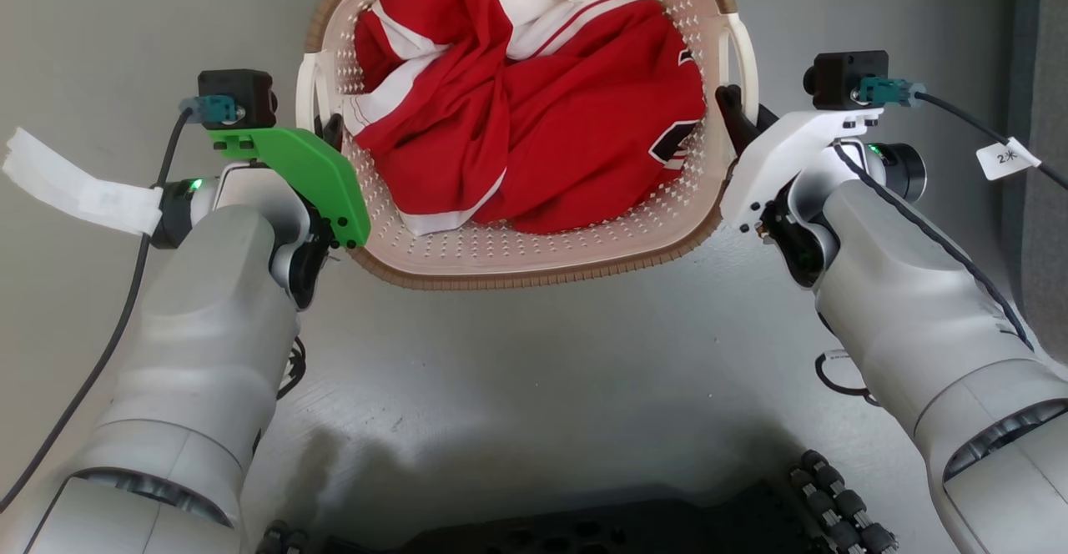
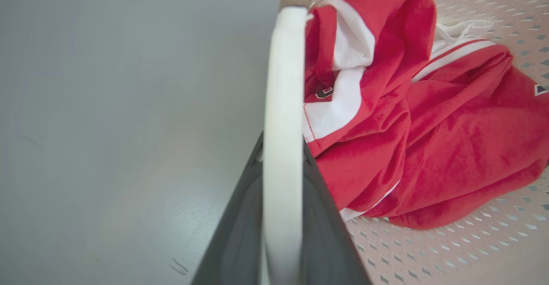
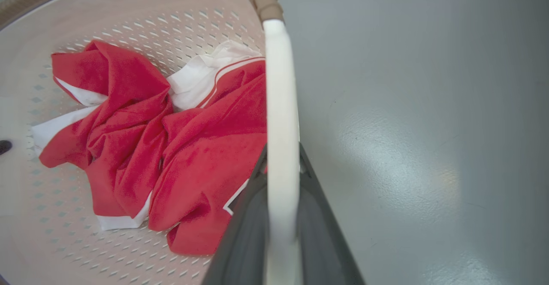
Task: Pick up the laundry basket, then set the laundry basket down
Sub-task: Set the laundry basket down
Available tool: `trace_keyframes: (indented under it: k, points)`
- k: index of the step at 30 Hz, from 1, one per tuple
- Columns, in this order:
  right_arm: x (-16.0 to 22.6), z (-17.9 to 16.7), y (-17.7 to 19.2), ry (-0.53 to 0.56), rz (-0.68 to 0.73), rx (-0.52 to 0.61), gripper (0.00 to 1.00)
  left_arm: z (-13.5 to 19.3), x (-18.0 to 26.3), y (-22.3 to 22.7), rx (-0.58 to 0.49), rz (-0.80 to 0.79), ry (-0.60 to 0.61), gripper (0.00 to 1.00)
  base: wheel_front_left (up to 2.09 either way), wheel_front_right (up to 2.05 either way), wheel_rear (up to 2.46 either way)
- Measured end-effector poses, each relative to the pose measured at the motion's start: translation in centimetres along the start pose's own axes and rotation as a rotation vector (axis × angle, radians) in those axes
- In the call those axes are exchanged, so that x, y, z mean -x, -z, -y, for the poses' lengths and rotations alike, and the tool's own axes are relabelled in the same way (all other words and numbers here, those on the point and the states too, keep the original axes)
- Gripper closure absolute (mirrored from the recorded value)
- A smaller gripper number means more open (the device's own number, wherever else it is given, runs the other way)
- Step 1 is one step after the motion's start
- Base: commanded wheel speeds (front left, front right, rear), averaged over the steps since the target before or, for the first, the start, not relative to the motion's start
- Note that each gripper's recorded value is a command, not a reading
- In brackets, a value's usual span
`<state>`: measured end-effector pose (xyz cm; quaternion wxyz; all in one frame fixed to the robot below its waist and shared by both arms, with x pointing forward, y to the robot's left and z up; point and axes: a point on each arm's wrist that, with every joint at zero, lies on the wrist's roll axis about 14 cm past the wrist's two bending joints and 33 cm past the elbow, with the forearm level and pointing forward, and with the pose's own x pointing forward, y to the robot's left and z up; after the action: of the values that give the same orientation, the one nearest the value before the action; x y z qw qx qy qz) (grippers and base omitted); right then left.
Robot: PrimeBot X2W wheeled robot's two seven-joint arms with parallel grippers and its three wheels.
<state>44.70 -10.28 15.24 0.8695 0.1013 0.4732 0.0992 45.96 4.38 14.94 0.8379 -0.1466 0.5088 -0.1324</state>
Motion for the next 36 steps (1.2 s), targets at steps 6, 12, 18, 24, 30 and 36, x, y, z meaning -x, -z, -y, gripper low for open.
trace_keyframes:
  k: [6, 12, 18, 24, 30, 36]
  points:
    - [-0.1, 0.3, 0.5, 0.009, -0.007, 0.001, 1.0, 0.1, -0.3, 0.4, 0.005, -0.004, 0.001, 1.0, 0.0, 0.0, 0.0]
    - [-0.3, 0.2, 0.4, -0.002, -0.001, 0.022, 0.58, 0.0, -0.5, 0.0, 0.008, 0.005, -0.002, 0.47, 0.0, 0.0, 0.0]
    - [-0.3, 1.1, 0.2, 0.008, 0.004, 0.045, 0.0, -1.6, -0.5, 0.4, 0.008, -0.01, -0.038, 0.0, 0.0, 0.0, 0.0]
    - [-0.3, 1.4, -0.2, 0.007, 0.014, 0.057, 0.0, -1.8, -0.4, -0.2, 0.004, 0.009, -0.041, 0.0, 0.0, 0.0, 0.0]
    - [0.0, 1.1, -0.9, 0.0, 0.033, 0.061, 0.0, -1.8, 0.2, -0.8, 0.001, 0.026, -0.043, 0.0, 0.0, 0.0, 0.0]
    - [0.8, 0.9, -2.1, 0.002, 0.066, 0.067, 0.0, -1.6, 1.1, -2.1, -0.005, 0.067, -0.048, 0.0, 0.0, 0.0, 0.0]
